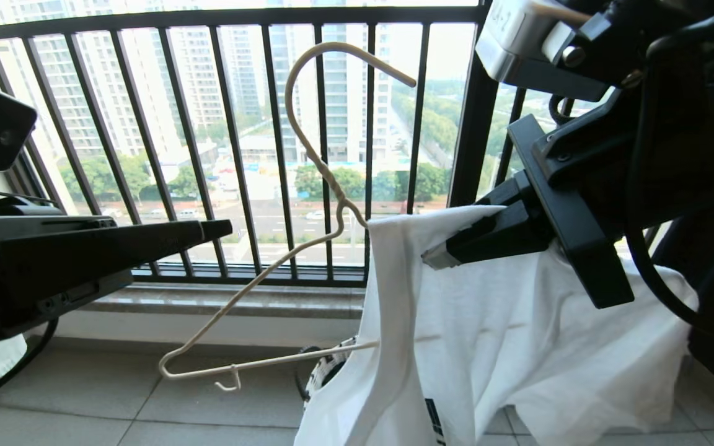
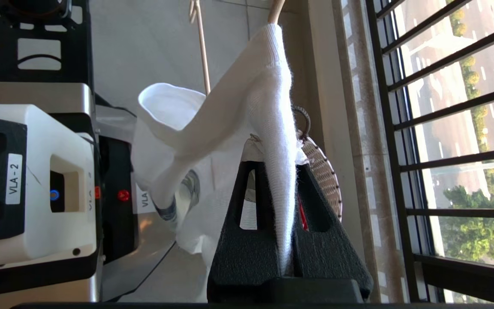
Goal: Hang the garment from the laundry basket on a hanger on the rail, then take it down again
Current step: Hang the clothes on the clothes rack
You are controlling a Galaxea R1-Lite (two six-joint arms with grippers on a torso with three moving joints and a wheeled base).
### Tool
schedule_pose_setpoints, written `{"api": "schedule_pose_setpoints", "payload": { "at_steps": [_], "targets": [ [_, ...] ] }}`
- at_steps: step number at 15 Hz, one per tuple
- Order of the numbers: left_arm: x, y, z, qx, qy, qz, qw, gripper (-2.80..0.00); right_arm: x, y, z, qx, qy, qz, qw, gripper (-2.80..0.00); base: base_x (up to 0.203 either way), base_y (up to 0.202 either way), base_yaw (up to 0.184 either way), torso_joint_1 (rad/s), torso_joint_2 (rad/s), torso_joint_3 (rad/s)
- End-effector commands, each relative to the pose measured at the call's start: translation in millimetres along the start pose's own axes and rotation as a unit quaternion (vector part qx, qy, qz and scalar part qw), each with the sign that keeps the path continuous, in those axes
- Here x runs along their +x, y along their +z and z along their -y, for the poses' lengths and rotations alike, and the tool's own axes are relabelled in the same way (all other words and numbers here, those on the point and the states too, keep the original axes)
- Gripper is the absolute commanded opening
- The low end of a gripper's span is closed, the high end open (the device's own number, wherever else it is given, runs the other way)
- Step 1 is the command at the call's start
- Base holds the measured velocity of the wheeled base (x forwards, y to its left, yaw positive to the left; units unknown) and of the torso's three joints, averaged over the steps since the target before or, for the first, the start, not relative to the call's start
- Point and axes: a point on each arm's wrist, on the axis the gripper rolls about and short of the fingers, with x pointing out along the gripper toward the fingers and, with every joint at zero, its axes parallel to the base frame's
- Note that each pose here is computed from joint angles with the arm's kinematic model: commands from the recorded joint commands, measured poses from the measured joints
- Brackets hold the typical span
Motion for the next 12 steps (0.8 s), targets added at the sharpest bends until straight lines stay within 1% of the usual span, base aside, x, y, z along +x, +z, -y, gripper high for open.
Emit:
{"api": "schedule_pose_setpoints", "payload": {
  "at_steps": [1, 3, 8, 9, 12],
  "targets": [
    [-10.7, 13.1, -2.7, 0.019, 0.032, 0.023, 0.999, 0.0, -2.4, 0.0, -1.3, -0.002, 0.001, 0.0, 1.0, -2.8, 0.0, 0.0, 0.0, 0.0, 0.0, 0.0],
    [-17.2, 21.8, -2.6, 0.029, 0.052, 0.037, 0.9975, 0.0, -1.8, -0.7, -1.5, -0.001, 0.002, -0.002, 1.0, -2.8, 0.0, 0.0, 0.0, 0.0, 0.0, 0.0],
    [-22.0, 29.1, 2.5, 0.041, 0.065, 0.053, 0.9956, 0.0, 0.8, -1.2, 0.1, 0.001, 0.001, -0.003, 1.0, -2.8, 0.0, 0.0, 0.0, 0.0, 0.0, 0.0],
    [-22.5, 31.3, 4.3, 0.044, 0.071, 0.062, 0.9946, -2.8, 1.9, -1.8, 1.0, 0.002, 0.001, -0.005, 1.0, -2.8, 0.0, 0.0, 0.0, 0.0, 0.0, 0.0],
    [-21.4, 40.2, 9.0, 0.028, 0.066, 0.071, 0.9949, -2.8, 1.8, -4.3, 6.0, 0.007, -0.007, -0.006, 1.0, -2.8, 0.0, 0.0, 0.0, 0.0, 0.0, 0.0]
  ]
}}
